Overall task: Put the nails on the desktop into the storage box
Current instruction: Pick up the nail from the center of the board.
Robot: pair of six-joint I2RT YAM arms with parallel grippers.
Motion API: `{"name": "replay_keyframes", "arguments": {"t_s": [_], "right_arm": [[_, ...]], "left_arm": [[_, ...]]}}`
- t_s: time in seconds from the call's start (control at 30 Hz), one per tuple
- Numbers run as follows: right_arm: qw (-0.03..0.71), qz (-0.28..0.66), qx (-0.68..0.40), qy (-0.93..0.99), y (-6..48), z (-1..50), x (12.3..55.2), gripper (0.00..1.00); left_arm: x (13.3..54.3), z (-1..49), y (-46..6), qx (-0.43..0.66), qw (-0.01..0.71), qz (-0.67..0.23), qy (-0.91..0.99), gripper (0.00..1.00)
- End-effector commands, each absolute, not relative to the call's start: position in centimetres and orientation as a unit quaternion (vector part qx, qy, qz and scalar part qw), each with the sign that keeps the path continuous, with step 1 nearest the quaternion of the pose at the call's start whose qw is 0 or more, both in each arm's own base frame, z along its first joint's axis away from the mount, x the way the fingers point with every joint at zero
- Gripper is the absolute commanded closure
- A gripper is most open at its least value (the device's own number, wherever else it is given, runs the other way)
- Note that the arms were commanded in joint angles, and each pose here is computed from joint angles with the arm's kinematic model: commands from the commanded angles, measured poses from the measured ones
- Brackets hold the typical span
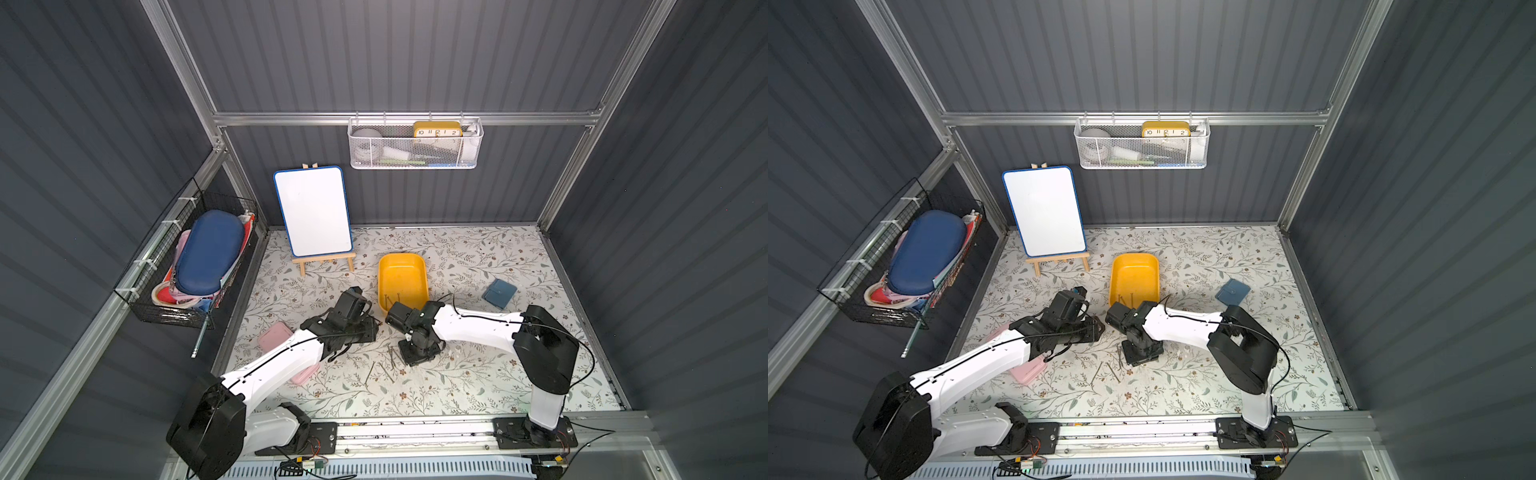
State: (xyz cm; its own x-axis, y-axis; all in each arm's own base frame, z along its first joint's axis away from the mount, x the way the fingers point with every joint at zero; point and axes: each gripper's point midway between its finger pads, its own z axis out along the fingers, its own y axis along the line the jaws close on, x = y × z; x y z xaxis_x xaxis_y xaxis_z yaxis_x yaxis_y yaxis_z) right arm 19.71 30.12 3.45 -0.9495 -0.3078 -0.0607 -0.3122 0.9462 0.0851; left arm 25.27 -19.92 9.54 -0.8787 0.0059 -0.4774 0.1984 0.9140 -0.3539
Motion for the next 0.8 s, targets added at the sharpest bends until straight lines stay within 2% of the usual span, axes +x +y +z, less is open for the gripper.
{"name": "replay_keyframes", "arguments": {"t_s": [0.0,0.23,0.53,0.67,0.77], "right_arm": [[0.047,0.021,-0.158,0.986,30.1,3.6,20.9,0.7],[0.045,-0.006,-0.168,0.985,30.4,2.2,21.9,0.75],[0.031,-0.032,-0.164,0.985,28.9,0.0,21.2,0.88],[0.021,-0.03,-0.165,0.986,29.0,-0.5,20.9,1.0],[0.029,-0.033,-0.162,0.986,28.6,0.8,21.0,1.0]], "left_arm": [[24.8,9.1,-20.0,0.065,0.236,-0.203,0.948,0.55],[24.7,8.9,-19.9,0.065,0.233,-0.201,0.949,0.56],[24.4,8.2,-19.5,0.063,0.23,-0.194,0.951,0.56],[24.3,8.1,-19.5,0.062,0.228,-0.194,0.952,0.56],[24.3,8.0,-19.2,0.061,0.228,-0.189,0.953,0.56]]}}
